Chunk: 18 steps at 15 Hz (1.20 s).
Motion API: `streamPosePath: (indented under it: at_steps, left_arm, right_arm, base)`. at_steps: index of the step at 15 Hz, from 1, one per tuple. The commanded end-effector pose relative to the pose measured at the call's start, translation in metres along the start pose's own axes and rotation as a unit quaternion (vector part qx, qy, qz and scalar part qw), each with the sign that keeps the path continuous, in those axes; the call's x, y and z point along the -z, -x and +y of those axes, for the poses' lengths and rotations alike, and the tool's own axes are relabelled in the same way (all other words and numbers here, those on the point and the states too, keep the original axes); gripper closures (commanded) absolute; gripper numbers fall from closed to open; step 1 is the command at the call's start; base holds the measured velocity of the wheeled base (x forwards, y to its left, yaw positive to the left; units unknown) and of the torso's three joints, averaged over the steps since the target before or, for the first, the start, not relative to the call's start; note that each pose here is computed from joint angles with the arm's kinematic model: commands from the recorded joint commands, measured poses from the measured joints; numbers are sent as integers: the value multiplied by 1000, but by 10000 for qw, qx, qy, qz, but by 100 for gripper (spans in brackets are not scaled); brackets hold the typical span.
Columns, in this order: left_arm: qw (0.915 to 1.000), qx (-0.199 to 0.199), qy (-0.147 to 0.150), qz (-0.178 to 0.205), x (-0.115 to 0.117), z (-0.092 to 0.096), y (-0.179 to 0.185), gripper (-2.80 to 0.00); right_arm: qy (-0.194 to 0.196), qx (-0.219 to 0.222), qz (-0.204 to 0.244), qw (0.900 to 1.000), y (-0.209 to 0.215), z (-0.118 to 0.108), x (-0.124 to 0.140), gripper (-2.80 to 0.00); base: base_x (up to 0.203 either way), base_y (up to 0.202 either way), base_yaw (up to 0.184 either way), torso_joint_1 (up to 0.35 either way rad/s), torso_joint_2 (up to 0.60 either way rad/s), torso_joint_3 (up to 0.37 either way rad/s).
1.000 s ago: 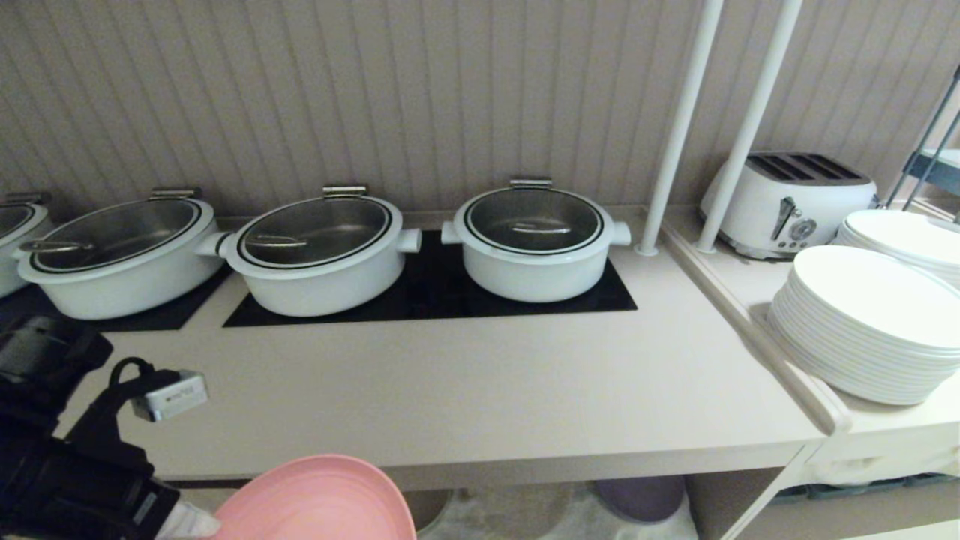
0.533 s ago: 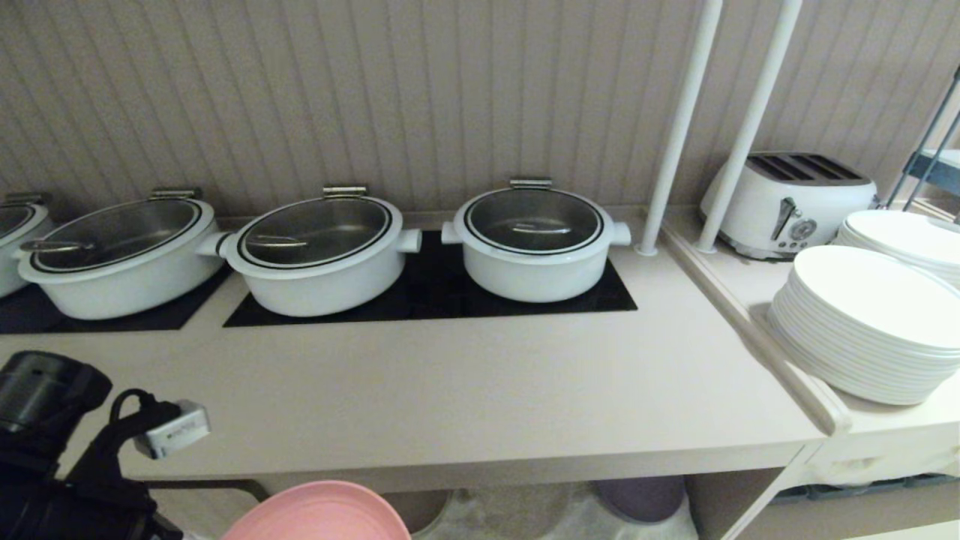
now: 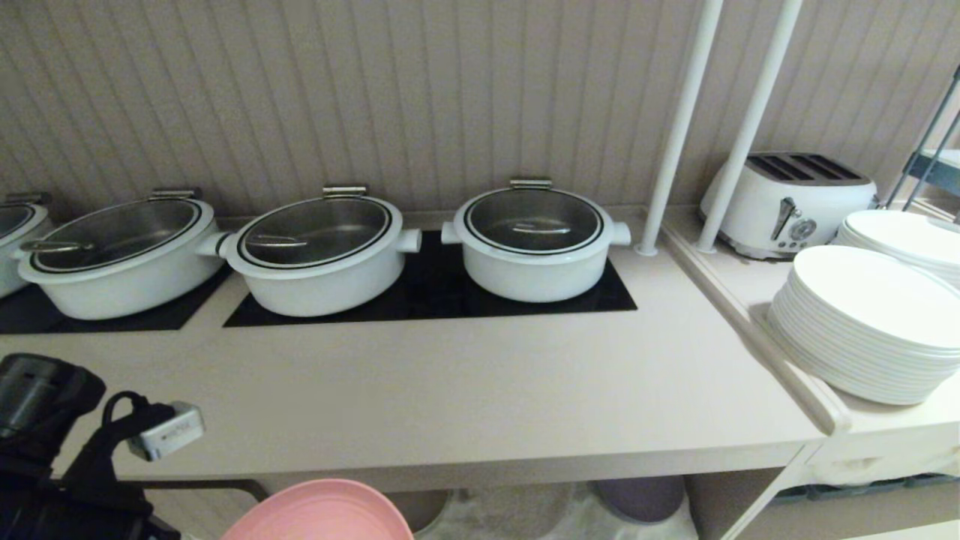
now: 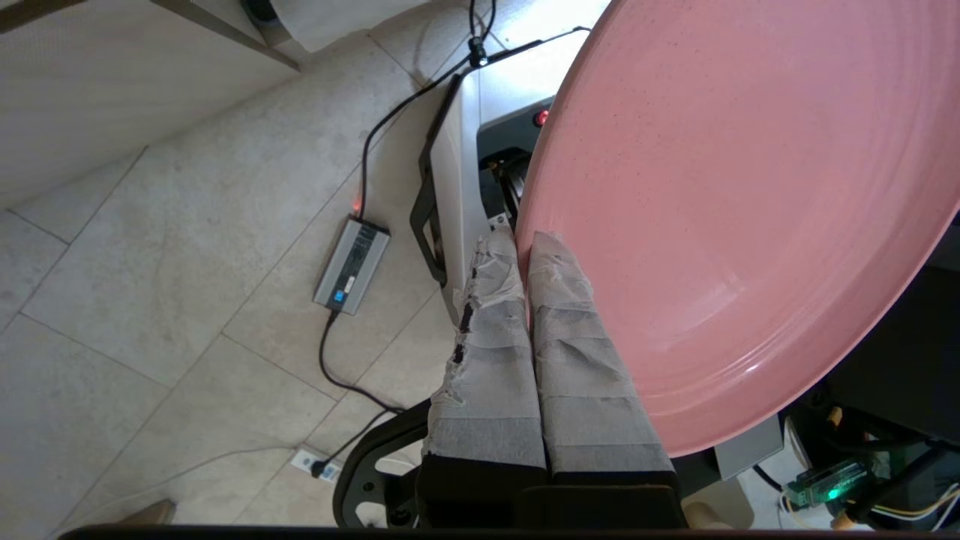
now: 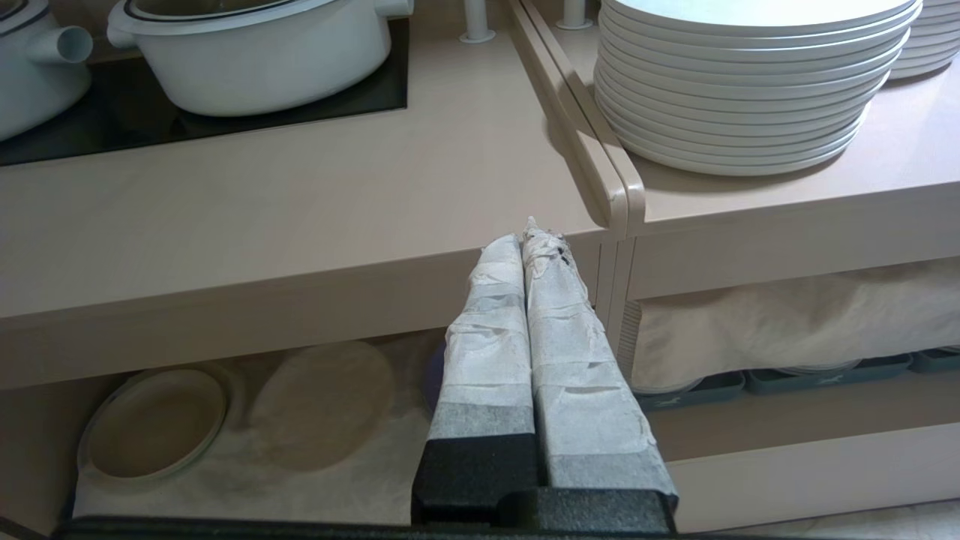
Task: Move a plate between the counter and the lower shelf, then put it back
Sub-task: Put the plate in the cupboard
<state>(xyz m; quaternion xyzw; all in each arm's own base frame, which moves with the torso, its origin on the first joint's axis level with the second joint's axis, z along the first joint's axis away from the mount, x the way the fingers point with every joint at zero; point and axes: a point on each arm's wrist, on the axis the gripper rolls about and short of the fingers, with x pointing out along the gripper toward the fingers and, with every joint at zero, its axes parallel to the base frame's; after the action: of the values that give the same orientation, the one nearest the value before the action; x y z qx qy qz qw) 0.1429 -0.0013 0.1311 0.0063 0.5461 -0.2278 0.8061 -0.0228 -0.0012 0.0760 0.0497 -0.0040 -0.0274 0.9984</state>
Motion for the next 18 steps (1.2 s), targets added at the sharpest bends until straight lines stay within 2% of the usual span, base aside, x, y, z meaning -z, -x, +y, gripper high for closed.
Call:
streamPosePath:
  at_steps: [1,18]
  left_arm:
    - [10000,-2,-22,-38,-2,0,1,0]
    - [10000,3,-40,-46,-2,-1,1,0]
  right_arm:
    - [-2,0,-4,10000,0,0,0,0]
    - [-2,0,-4,10000,0,0,0,0]
  base:
    - [0,0,0,0,0,0]
    - [0,0,0,0,0,0]
